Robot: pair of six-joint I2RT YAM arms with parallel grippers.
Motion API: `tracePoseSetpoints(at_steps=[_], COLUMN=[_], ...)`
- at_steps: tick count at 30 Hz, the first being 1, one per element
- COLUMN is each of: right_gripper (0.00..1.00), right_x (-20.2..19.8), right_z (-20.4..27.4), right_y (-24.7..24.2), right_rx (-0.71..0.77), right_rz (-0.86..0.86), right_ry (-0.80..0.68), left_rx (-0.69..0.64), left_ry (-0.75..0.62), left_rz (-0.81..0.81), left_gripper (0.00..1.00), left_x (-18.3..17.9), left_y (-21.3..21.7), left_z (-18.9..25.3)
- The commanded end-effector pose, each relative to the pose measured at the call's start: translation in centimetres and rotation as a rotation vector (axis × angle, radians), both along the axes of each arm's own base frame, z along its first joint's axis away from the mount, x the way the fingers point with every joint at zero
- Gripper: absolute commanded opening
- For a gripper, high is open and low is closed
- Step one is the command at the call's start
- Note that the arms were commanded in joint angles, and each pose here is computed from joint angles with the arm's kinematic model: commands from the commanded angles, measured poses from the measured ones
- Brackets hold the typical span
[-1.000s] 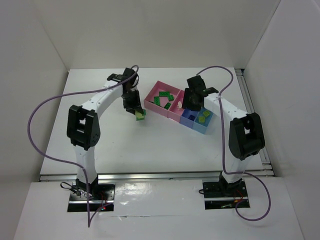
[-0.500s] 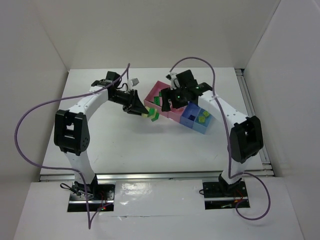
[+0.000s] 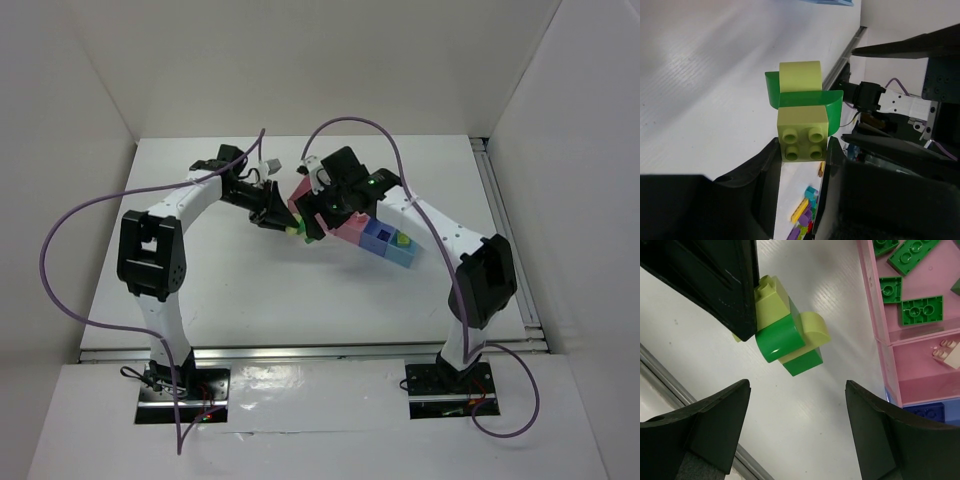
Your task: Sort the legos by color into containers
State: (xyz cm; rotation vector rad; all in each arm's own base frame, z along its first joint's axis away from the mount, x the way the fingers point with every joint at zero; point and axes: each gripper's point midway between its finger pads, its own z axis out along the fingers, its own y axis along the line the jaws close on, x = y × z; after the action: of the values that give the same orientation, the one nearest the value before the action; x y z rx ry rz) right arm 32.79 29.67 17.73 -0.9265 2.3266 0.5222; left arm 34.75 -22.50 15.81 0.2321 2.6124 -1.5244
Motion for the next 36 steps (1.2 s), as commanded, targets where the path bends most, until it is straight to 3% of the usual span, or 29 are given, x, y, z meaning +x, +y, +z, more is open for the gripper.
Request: tracePoseSetpoints(at_steps=[1,6,11,15,20,24,28,36], right_gripper=[0.84,0.82,0.8,0.7,0.66,0.54,0.01,0.0], right_x=[0.2,1.1,1.3,0.8,0.7,0.4,0.3,0.8], right_z=[0.3,-0.3,-1.0,-1.2,-1.1,-0.8,-1.8,-1.2], right_y=[0.9,1.3,1.8,2.1,2.6,3.1,2.5,1.0], right_rx=[-0.014,-0.08,-0.084,-0.091,-0.085,-0.072,-0.1,-0.083], right_rz=[0.04,0.075,0.094,0.119,0.127,0.143,0.102,0.023], right_ry=[-0.015,-0.055,-0.036,-0.022,-0.031,-0.034,-0.012,-0.041], left_rx=[-0.104,-0.328,-0.315,-0.316,-0.304,-0.29,-0.248,-0.176], left_ry=[-0.024,-0.026,-0.056,-0.066,-0.056,-0.031,-0.015,0.022], left_rz=[-0.036,-0.121,-0.121,-0.123,-0.12,-0.111,-0.06,0.065], left_gripper=[0.0,0.0,0.0,0.0,0.0,0.0,0.0,0.0], left_x=[0.6,-0.2,-0.2,0.0,0.3,0.5,1.8,4.1], left_y=[-0.4,-0.5,0.0,-0.1,-0.1,-0.1,0.8,3.0], left_z=[1.5,2.9,2.3,2.5,2.0,1.4,0.7,-0.1])
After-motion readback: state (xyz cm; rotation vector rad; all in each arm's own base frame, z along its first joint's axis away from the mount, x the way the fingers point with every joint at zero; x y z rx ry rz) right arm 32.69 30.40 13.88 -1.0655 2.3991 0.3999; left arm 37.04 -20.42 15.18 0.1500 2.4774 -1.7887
